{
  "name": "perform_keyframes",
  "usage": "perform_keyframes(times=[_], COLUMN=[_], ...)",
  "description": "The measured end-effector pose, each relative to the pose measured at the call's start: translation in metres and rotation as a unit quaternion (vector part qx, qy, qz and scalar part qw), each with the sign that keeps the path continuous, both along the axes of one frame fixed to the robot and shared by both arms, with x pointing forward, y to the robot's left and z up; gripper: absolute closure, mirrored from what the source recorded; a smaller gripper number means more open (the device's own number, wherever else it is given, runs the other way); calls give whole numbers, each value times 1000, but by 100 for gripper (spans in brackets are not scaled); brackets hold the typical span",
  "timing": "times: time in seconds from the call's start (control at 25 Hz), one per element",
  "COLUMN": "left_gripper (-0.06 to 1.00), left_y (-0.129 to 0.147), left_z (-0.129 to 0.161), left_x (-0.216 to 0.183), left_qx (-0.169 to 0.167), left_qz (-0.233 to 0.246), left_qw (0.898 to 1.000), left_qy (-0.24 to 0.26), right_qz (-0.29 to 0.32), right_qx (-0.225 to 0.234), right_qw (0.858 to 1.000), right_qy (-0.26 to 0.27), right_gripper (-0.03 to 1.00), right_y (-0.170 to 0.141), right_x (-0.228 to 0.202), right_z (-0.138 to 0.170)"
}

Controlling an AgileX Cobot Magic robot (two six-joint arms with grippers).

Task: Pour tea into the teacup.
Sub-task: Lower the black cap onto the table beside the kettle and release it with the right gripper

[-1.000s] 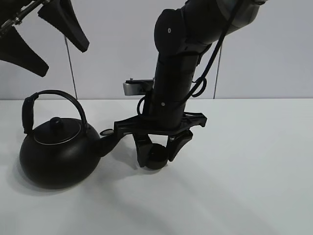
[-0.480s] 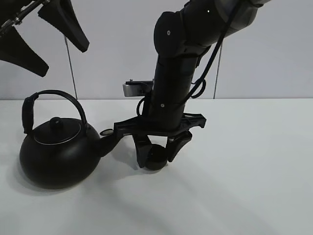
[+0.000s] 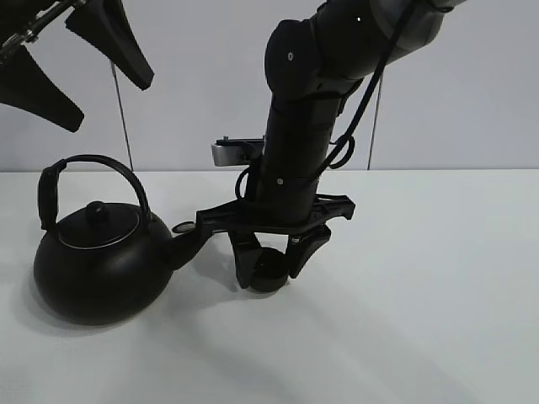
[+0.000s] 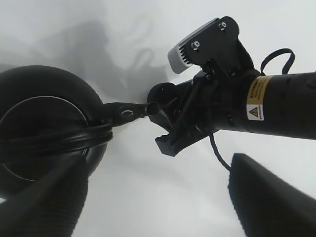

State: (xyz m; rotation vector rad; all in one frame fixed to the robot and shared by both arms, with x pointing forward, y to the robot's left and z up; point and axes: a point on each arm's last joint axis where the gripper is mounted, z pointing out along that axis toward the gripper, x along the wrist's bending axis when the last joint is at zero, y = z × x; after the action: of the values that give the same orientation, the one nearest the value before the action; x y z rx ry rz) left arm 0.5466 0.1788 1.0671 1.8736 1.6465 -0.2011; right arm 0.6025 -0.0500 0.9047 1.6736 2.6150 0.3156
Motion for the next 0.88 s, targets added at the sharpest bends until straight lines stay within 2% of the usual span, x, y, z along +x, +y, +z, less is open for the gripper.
perform_keyframes(times=[0.44,0.68,0.88], left_gripper=[37,37,37], left_y=[0,0,0], left_z=[0,0,0], left_x=[0,0,0], left_qx=[0,0,0], left_qz=[0,0,0], left_qw=[1000,1000,1000], left_qy=[0,0,0], right_qz=[0,0,0], right_qx=[-1,-1,-1], right_qw=[1000,1000,1000], right_qy=[1,1,1], right_gripper=[55,49,48], right_y=[0,0,0], right_x=[0,0,0], right_z=[0,0,0])
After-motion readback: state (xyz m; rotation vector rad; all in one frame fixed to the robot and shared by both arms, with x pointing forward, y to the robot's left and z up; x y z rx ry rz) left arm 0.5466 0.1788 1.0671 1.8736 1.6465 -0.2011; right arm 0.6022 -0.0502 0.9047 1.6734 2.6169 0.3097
